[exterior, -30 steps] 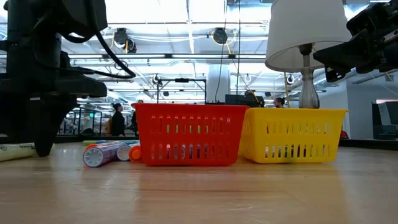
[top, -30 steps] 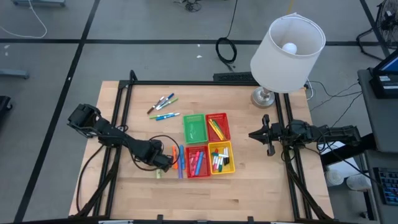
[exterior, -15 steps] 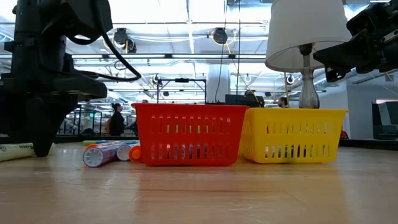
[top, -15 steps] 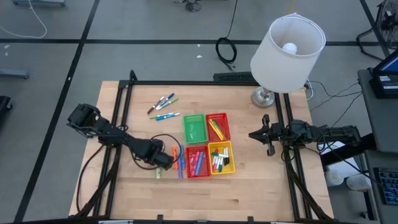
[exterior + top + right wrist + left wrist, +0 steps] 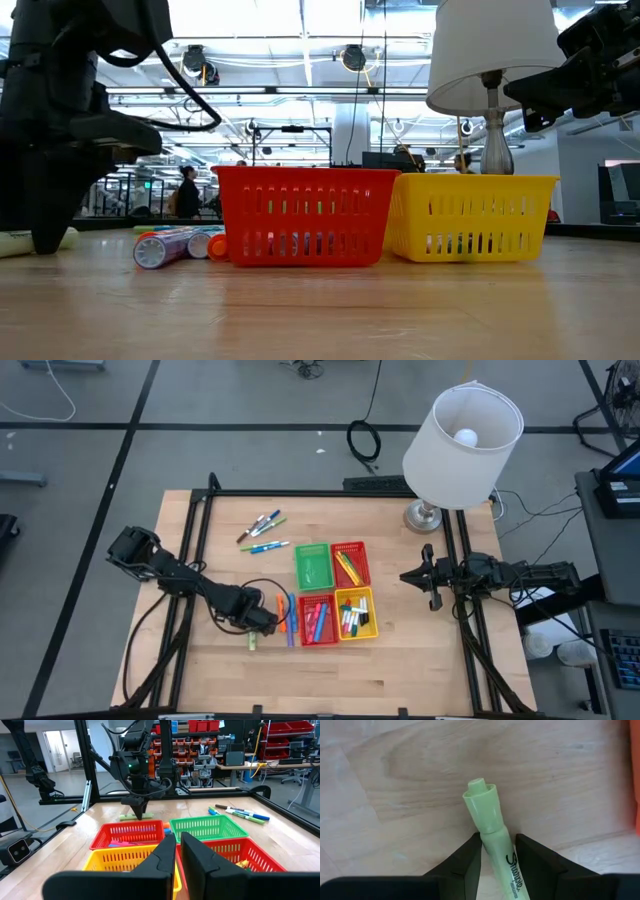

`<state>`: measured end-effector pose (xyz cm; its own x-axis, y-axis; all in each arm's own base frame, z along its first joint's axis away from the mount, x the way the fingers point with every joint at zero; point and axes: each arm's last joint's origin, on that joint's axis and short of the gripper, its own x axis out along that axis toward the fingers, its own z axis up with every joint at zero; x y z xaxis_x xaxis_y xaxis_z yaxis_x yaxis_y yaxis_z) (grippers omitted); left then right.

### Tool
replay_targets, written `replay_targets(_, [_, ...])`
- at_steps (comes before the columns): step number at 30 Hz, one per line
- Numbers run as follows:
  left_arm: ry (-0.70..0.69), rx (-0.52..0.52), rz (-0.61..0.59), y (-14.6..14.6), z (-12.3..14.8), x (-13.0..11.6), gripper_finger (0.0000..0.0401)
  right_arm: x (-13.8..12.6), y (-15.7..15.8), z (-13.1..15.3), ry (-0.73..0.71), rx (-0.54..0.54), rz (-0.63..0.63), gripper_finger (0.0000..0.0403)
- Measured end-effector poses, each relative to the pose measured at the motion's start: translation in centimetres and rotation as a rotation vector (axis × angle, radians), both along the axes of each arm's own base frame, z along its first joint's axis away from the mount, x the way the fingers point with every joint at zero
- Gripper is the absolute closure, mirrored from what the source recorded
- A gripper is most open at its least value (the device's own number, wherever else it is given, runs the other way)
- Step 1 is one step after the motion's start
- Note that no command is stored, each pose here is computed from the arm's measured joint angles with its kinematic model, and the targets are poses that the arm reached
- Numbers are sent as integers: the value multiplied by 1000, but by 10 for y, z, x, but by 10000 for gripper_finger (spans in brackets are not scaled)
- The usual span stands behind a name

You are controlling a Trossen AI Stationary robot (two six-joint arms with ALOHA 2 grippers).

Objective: Pick & Place Markers
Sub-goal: Put the large green highlighter into the bottom red bin

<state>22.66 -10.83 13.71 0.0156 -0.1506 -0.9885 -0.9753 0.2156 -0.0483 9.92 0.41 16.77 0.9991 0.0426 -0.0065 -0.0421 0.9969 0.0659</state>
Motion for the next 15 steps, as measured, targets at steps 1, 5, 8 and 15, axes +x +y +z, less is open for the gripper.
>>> replay_targets(1, [0, 1, 5, 0, 0, 0, 270, 0, 0, 0, 0, 0, 0, 385])
replay_targets(5, [-9, 18, -4, 0, 0, 0, 270, 0, 0, 0, 0, 0, 0, 385])
replay_targets(8, [-21, 36, -42, 1, 0, 0, 270, 0, 0, 0, 0, 0, 0, 385])
replay_targets(15, [-46, 75, -101, -1, 0, 0, 270, 0, 0, 0, 0, 0, 0, 385])
